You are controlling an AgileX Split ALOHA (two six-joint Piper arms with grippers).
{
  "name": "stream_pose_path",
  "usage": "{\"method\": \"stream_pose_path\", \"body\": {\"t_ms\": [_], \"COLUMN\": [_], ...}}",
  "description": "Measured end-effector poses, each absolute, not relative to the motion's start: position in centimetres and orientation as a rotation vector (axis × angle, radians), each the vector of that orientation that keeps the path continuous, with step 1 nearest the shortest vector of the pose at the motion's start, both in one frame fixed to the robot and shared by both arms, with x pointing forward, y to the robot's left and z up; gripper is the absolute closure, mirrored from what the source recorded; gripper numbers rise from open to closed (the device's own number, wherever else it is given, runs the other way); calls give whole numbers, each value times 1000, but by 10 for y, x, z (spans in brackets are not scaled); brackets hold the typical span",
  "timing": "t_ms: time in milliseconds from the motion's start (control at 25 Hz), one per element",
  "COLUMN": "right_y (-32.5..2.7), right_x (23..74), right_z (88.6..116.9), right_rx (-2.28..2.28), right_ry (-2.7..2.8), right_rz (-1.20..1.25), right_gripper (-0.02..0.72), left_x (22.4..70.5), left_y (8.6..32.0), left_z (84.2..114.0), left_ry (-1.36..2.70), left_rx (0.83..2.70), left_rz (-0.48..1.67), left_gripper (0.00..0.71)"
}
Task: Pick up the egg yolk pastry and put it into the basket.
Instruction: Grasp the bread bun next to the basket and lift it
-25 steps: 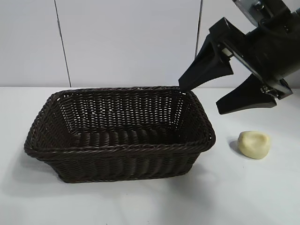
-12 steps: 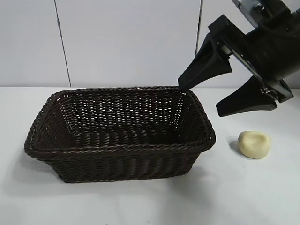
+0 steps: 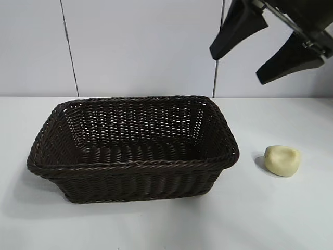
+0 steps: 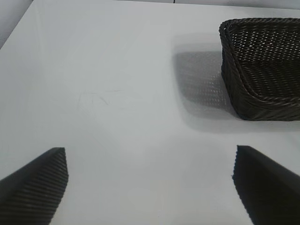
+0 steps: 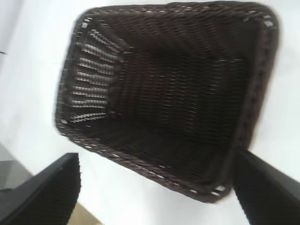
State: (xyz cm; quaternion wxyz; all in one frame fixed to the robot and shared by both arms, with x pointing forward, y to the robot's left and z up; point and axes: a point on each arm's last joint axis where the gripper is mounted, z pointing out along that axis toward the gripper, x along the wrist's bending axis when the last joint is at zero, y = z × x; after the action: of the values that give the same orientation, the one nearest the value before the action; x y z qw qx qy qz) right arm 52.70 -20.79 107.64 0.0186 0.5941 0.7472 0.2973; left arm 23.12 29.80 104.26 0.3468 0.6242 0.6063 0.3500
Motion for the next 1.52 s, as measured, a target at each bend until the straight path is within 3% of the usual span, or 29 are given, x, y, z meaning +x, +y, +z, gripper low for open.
{"method": "stream_pose_path", "body": {"t_ms": [200,440,640,1280,1520], "right_y": [-248,-288,-291,-288,-289], "right_x": [532,537,546,601,610], "right_z": [1077,1076,1063,948,917], "right_rx": [1979,2094,2147,2387,2433], "right_ry": [2174,2020,2015,2055,2034], "right_rz": [688,648,637,533,497], "right_gripper": [72,72,72,72,72], "left_x": [231,231,231,231,231], "left_y": [298,298,298,298,298], "left_z": [1043,1043,1043,1043,1043], "left_ry": [1573,1573,1573,1572,1572], "left_rx": [1619,1619,1619,1619,1619], "left_rz": [907,907,907,905,905], "left_gripper": [22,22,22,22,22]}}
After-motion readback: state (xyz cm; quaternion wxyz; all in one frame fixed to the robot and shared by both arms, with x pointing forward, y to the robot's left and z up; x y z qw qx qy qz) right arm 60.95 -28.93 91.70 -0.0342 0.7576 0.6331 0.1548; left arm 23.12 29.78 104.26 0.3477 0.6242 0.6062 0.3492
